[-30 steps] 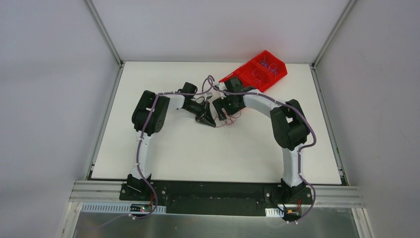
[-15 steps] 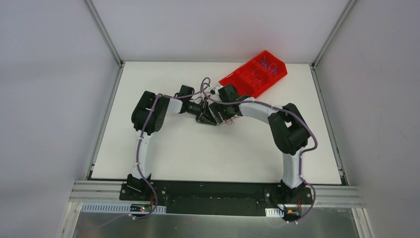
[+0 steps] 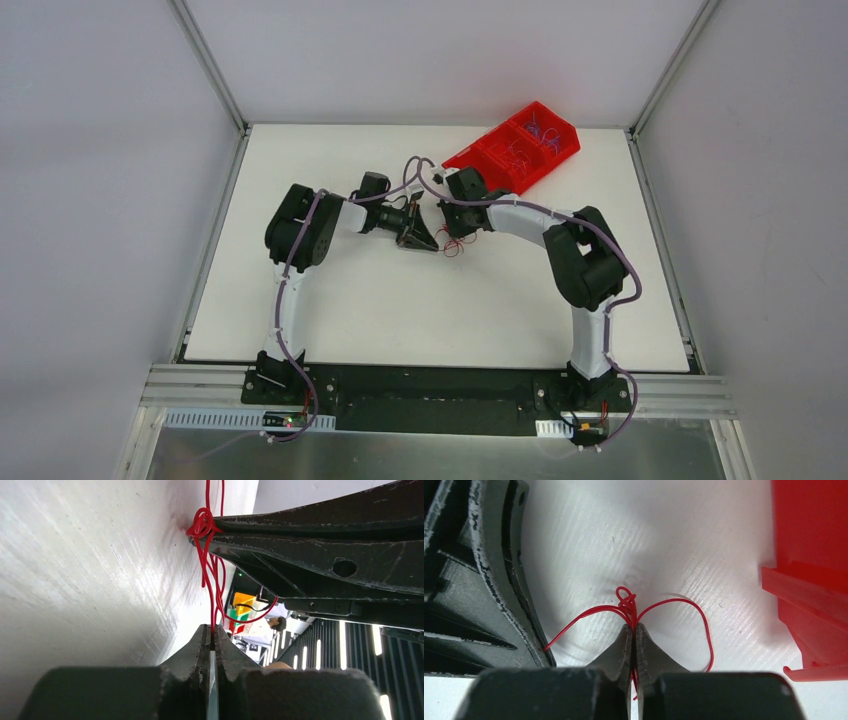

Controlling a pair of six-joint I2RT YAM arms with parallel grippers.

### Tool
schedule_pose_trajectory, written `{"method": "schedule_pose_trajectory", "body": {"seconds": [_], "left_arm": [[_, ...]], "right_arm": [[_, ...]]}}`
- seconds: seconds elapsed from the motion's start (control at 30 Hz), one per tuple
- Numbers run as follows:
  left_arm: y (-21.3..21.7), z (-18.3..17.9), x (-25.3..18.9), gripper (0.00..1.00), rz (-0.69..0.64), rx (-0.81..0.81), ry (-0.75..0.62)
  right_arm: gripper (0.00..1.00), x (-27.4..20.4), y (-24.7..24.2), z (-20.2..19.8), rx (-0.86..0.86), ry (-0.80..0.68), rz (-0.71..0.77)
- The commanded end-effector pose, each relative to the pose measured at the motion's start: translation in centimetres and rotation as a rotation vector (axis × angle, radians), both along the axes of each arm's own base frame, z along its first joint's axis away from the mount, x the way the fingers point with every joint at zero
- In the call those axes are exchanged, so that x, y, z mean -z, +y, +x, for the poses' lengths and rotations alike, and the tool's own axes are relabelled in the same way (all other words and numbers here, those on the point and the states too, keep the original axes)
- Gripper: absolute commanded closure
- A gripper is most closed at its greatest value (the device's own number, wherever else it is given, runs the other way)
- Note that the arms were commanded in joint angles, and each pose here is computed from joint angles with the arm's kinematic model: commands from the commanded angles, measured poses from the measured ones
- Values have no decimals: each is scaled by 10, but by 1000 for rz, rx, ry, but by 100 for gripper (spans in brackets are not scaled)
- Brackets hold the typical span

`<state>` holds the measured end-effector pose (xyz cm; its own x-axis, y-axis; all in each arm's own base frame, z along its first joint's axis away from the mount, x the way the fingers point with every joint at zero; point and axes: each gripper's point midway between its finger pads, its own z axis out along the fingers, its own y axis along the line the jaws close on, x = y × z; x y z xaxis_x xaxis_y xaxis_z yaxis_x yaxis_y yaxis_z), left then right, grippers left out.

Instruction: Untangle the cables

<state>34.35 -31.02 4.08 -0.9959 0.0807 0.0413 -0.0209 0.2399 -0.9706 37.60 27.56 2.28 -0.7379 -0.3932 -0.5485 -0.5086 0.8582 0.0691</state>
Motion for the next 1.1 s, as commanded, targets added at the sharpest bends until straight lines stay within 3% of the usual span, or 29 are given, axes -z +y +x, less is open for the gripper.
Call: {"method": "schedule_pose_trajectory", "body": {"seconds": [0.0, 0.2, 0.4, 0.53, 0.7, 0.8, 0.97, 1.07], "left_arm": [[11, 1, 17, 91, 91, -78, 65], [37, 8, -2, 53, 143, -153, -49], [71, 16, -42, 33, 144, -227, -198], [94, 11, -45, 30, 207, -236, -234], [102, 10, -54, 30, 193, -250, -223], [102, 9, -61, 30, 190, -247, -235], [103, 12, -71, 29, 193, -255, -263], [104, 11, -73, 29, 202, -258, -251]], "right_arm": [[100, 26, -11, -47, -33, 180, -51], [100, -45, 9, -44, -102, 105, 154], [100, -109, 1, -34, -58, 56, 283], [100, -145, -16, -9, 49, 13, 348], [100, -175, -23, 30, 235, 111, 598], [100, -176, -26, 59, 321, 113, 670], [100, -161, -40, 115, 494, 46, 647], [100, -141, -64, 146, 695, -9, 558]]}}
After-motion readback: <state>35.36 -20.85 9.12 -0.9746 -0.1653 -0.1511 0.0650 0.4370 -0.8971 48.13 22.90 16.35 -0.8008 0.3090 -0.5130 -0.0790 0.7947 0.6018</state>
